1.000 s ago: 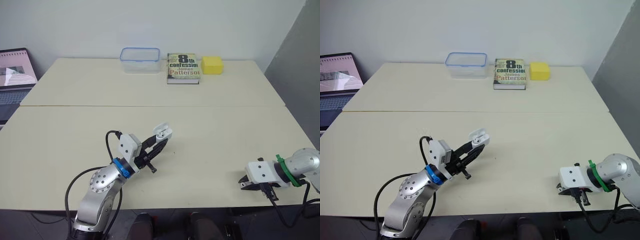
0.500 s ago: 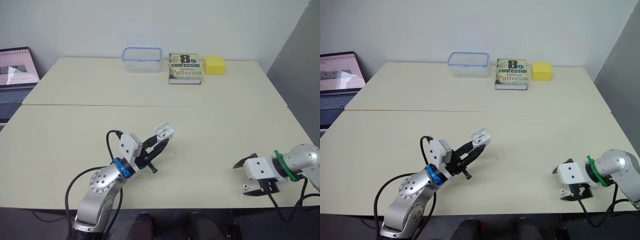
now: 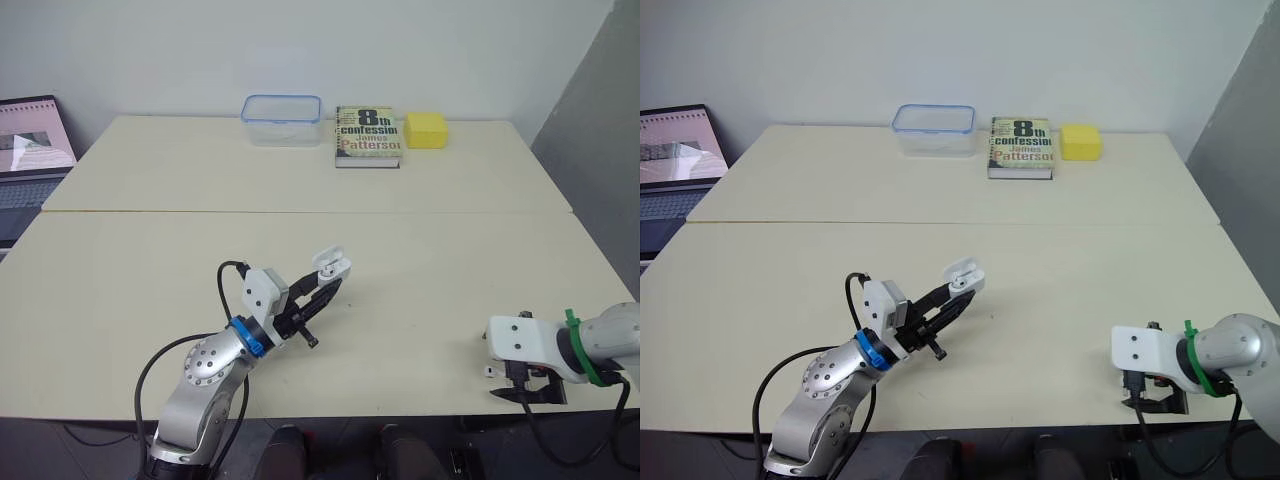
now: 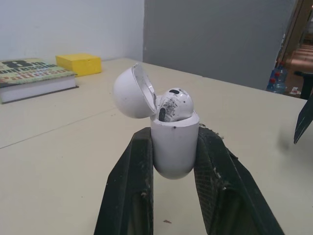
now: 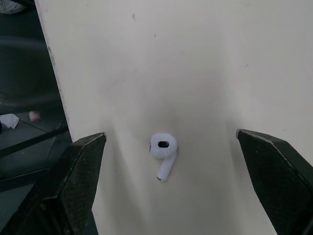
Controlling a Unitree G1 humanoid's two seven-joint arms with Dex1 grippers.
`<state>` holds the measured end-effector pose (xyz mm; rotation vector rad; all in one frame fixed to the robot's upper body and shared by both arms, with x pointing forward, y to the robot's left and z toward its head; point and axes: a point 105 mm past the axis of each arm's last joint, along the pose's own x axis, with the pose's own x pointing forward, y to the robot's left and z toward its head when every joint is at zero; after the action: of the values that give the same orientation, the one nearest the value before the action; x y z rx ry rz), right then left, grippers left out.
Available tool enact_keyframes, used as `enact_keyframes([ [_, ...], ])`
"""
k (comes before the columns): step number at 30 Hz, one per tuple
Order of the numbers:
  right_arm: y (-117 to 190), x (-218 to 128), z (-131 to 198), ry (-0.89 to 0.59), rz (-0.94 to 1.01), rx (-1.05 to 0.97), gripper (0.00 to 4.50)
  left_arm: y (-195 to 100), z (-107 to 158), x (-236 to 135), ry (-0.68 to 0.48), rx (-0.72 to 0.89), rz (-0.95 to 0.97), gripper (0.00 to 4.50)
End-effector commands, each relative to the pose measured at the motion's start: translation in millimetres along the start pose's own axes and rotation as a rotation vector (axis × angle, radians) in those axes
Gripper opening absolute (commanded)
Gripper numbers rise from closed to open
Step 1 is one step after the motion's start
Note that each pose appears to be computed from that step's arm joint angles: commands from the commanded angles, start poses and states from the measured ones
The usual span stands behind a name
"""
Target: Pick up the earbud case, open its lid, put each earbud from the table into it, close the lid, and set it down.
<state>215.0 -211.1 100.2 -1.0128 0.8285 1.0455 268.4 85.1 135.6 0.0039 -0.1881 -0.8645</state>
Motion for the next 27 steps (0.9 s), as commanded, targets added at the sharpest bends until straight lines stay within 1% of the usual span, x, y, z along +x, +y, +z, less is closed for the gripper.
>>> enact_keyframes([
  [1,-7,2,-2,0.025,-0.028,-0.006,4.46,-2,10,2,-0.043,0.02,-0.009,0.75],
  [7,-10,10,-7,0.043,-0.009,-0.001,4.46,-3,10,2,-0.043,0.021,-0.004,0.75],
  [8,-10,10,-7,0.042,-0.006,0.002,4.1,-3,10,2,-0.043,0.02,-0.003,0.75],
  [10,-9,12,-6,0.036,0.003,0.006,3.64,-3,10,2,-0.042,0.02,-0.002,0.75],
  [11,-9,13,-5,0.033,0.008,0.009,3.23,-4,10,2,-0.042,0.019,-0.002,0.75],
  [19,-7,13,-1,0.031,0.019,0.015,0.39,-3,9,2,-0.042,0.022,-0.008,0.75],
  [24,-15,5,3,0.013,-0.018,-0.008,0.36,-3,9,4,-0.044,0.024,-0.016,0.75],
  [27,-30,-5,18,-0.057,-0.093,-0.046,0.36,-2,10,4,-0.047,0.025,-0.018,0.75],
])
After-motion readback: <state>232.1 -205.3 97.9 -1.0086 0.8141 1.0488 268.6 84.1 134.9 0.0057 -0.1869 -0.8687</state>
